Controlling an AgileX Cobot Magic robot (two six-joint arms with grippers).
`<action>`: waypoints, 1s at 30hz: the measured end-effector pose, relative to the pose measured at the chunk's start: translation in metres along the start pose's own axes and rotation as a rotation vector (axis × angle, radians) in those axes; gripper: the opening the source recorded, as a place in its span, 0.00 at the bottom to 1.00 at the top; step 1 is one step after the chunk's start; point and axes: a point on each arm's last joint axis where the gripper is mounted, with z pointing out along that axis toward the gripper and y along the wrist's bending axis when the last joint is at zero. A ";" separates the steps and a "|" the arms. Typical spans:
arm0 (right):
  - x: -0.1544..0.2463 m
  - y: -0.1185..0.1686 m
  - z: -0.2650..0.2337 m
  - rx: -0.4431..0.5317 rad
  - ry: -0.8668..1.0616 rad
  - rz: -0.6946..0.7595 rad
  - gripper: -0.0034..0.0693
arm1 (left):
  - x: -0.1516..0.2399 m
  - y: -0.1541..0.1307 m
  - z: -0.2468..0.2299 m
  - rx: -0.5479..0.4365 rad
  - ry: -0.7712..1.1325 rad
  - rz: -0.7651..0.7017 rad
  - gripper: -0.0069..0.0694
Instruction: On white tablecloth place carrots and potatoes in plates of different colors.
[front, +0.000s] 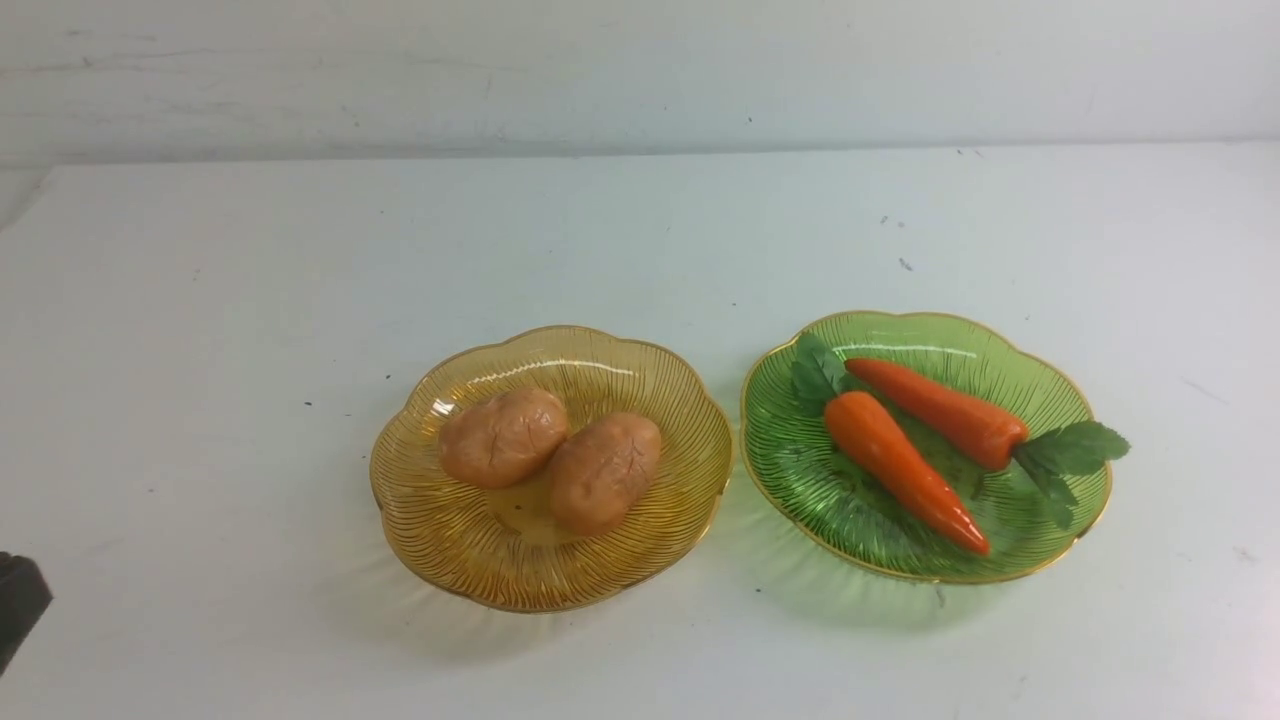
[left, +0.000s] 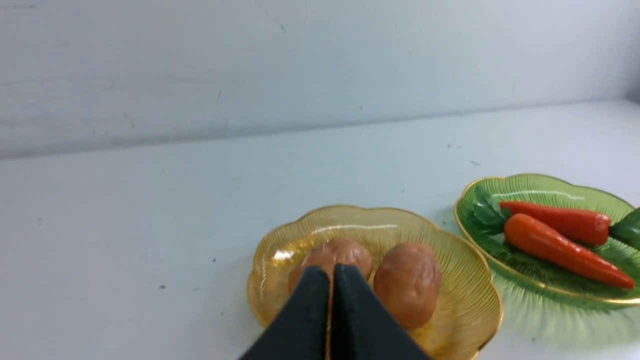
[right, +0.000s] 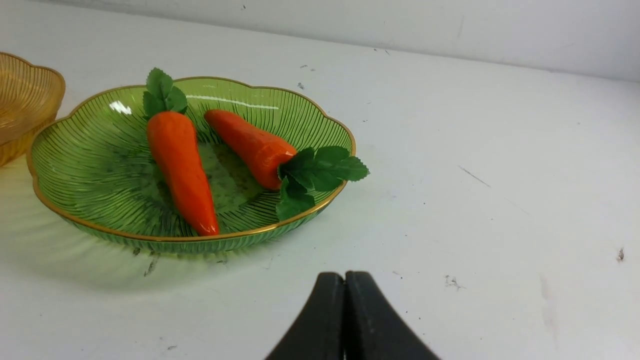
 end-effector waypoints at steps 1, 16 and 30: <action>0.000 0.000 0.000 0.000 0.000 0.000 0.03 | 0.003 0.000 0.001 0.001 0.000 0.000 0.09; 0.000 0.000 0.000 0.000 0.000 0.001 0.03 | 0.065 0.018 0.011 -0.191 0.164 0.048 0.09; 0.000 0.000 0.000 0.000 0.001 0.001 0.03 | 0.108 0.027 0.004 -0.337 0.189 -0.007 0.09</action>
